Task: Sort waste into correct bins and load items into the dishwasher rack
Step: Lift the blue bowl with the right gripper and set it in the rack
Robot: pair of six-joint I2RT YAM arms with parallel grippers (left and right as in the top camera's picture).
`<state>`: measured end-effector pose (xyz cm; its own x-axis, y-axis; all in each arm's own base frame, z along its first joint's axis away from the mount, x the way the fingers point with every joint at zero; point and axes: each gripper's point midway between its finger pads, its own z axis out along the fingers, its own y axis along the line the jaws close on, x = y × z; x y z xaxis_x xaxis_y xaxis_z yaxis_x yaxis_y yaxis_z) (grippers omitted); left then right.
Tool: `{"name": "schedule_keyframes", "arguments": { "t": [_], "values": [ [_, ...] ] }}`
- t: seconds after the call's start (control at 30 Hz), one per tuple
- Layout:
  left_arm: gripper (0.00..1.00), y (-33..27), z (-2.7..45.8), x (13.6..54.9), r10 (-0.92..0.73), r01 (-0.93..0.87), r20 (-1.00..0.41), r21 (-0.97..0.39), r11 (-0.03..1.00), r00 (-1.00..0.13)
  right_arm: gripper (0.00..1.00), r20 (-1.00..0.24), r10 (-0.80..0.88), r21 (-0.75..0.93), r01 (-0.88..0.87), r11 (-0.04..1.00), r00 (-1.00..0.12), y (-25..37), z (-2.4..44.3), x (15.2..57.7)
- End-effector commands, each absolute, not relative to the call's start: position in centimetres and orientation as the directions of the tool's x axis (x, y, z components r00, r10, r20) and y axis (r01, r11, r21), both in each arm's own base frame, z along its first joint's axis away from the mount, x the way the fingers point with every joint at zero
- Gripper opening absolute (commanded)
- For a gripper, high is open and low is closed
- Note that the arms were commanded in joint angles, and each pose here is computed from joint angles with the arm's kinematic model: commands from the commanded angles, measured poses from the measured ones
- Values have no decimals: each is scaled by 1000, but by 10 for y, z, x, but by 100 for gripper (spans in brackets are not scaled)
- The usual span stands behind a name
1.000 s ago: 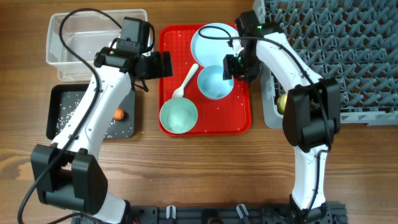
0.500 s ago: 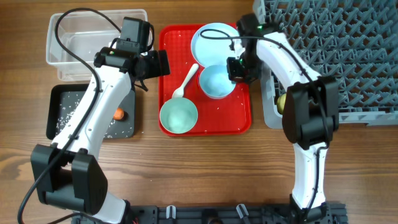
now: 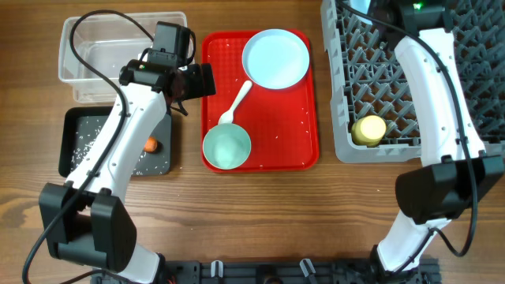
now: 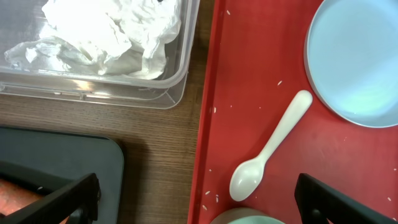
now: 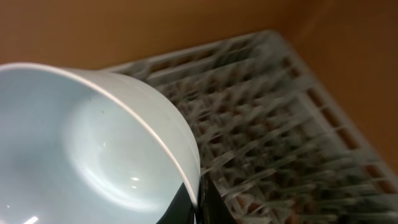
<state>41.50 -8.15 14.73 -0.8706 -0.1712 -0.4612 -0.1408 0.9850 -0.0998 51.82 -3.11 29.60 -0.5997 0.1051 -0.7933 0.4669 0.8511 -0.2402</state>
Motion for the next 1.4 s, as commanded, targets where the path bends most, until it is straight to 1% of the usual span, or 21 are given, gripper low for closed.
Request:
{"name": "schedule_keyframes", "arguments": {
  "t": [0.0,0.1,0.17,0.33,0.37,0.43,0.47,0.63,0.73,0.87,1.0,1.2,1.27,1.37],
  "values": [
    [100,-78,147,418,-190,-165,-467,-94,982,-864,4,-785,6,-428,549,718,-619,-59,297,521],
    [100,-78,147,418,-190,-165,-467,-94,982,-864,4,-699,-103,-590,490,641,-707,-66,285,525],
    [100,-78,147,418,-190,-165,-467,-94,982,-864,5,-645,-153,-656,441,612,-748,-64,276,530],
    [100,-78,147,418,-190,-165,-467,-94,982,-864,4,-553,-222,-728,336,597,-803,-51,249,540],
    [100,-78,147,418,-190,-165,-467,-94,982,-864,5,-494,-251,-781,298,549,-833,-51,238,543],
    [100,-78,147,418,-190,-165,-467,-94,982,-864,5,-436,-273,-831,267,488,-857,-52,233,543],
    [100,-78,147,418,-190,-165,-467,-94,982,-864,5,-384,-293,-861,225,456,-875,-51,225,544],
    [100,-78,147,418,-190,-165,-467,-94,982,-864,5,-311,-316,-890,158,427,-896,-40,200,546],
    [100,-78,147,418,-190,-165,-467,-94,982,-864,5,-284,-329,-897,128,424,-901,-33,189,547],
    [100,-78,147,418,-190,-165,-467,-94,982,-864,5,-263,-336,-903,108,416,-904,-29,187,544],
    [100,-78,147,418,-190,-165,-467,-94,982,-864,5,-255,-319,-925,134,356,-913,-35,197,539],
    [100,-78,147,418,-190,-165,-467,-94,982,-864,5,-259,-321,-913,123,388,-911,-31,190,539],
    [100,-78,147,418,-190,-165,-467,-94,982,-864,5,-256,-335,-899,95,428,-907,-26,182,541],
    [100,-78,147,418,-190,-165,-467,-94,982,-864,5,-239,-340,-901,77,427,-909,-23,176,541]
  ]
}}
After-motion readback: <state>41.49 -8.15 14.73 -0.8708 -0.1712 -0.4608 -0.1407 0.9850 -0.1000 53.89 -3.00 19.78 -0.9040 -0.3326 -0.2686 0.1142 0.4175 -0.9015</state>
